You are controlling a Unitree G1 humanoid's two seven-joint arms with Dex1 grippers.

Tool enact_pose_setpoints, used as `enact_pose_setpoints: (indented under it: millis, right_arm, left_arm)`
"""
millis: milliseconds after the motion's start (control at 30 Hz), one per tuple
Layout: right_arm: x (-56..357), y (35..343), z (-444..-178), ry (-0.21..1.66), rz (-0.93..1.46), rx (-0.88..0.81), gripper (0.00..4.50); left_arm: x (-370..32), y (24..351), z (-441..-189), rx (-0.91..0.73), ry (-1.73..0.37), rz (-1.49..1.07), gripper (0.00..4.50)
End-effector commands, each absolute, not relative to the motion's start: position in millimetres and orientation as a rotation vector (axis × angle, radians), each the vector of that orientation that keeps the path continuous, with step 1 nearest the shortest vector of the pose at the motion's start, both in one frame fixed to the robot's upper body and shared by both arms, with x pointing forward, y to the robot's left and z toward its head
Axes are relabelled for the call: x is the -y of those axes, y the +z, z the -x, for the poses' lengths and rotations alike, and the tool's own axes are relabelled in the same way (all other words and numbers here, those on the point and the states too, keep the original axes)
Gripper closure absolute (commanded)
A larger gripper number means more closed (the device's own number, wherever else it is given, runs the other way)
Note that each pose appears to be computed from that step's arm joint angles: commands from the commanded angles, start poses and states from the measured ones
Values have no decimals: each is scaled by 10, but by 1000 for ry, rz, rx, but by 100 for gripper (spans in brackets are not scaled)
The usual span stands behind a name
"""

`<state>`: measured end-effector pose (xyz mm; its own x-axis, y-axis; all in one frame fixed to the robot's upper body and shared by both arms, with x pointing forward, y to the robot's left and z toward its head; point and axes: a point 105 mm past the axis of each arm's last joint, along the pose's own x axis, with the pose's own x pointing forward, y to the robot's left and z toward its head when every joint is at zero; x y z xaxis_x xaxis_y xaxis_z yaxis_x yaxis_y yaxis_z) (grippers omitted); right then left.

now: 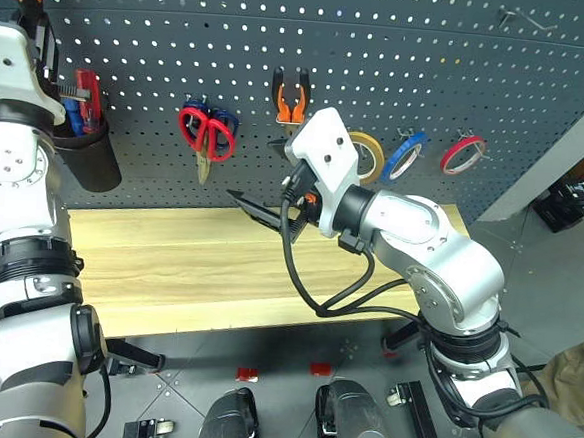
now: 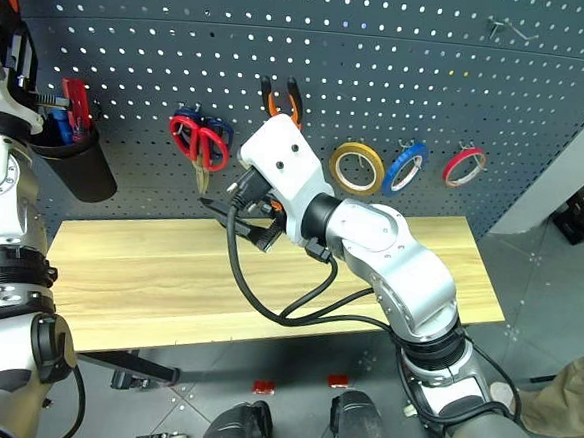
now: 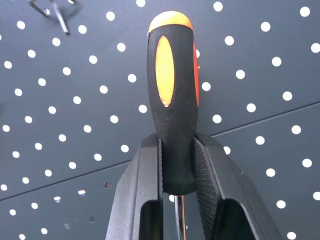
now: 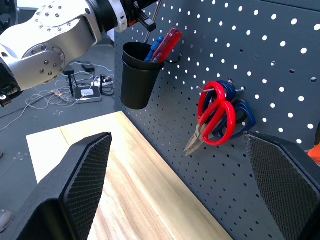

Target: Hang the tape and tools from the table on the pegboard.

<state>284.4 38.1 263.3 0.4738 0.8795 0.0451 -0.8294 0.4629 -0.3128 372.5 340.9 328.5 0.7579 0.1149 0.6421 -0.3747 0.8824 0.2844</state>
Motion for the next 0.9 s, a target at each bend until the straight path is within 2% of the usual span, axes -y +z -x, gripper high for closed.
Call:
enact_pose_setpoints:
  millis: [33,67,133,333,467,567,633,800,900]
  right_arm:
    - [-414,2734,-2760,1081,271,273,0]
    - [-413,2734,-2757,1081,271,273,0]
    - [-414,2732,-2759,1082,272,273,0]
    - [-415,2720,-2771,1081,274,269,0]
    - [-416,2716,-2785,1078,276,269,0]
    - [-406,2710,-2795,1072,278,271,0]
    - [-392,2706,-2806,1067,279,273,0]
    - [-268,2617,-2862,1046,293,248,0]
    - [-95,2523,-2923,1018,283,197,0]
  left_arm:
    - [-3411,3398,-3649,718,287,-413,399]
    - [-3412,3397,-3645,719,287,-412,399]
    - [-3410,3391,-3636,722,278,-400,324]
    - [-3348,3391,-3603,739,251,-410,147]
    - [-3265,3482,-3525,779,235,-433,147]
    - [-2993,3614,-3421,834,154,-458,147]
    - [-2793,3590,-3372,829,81,-479,147]
    - [-2598,3243,-3293,654,-50,-433,147]
    - [-2672,2875,-3278,454,-58,-343,147]
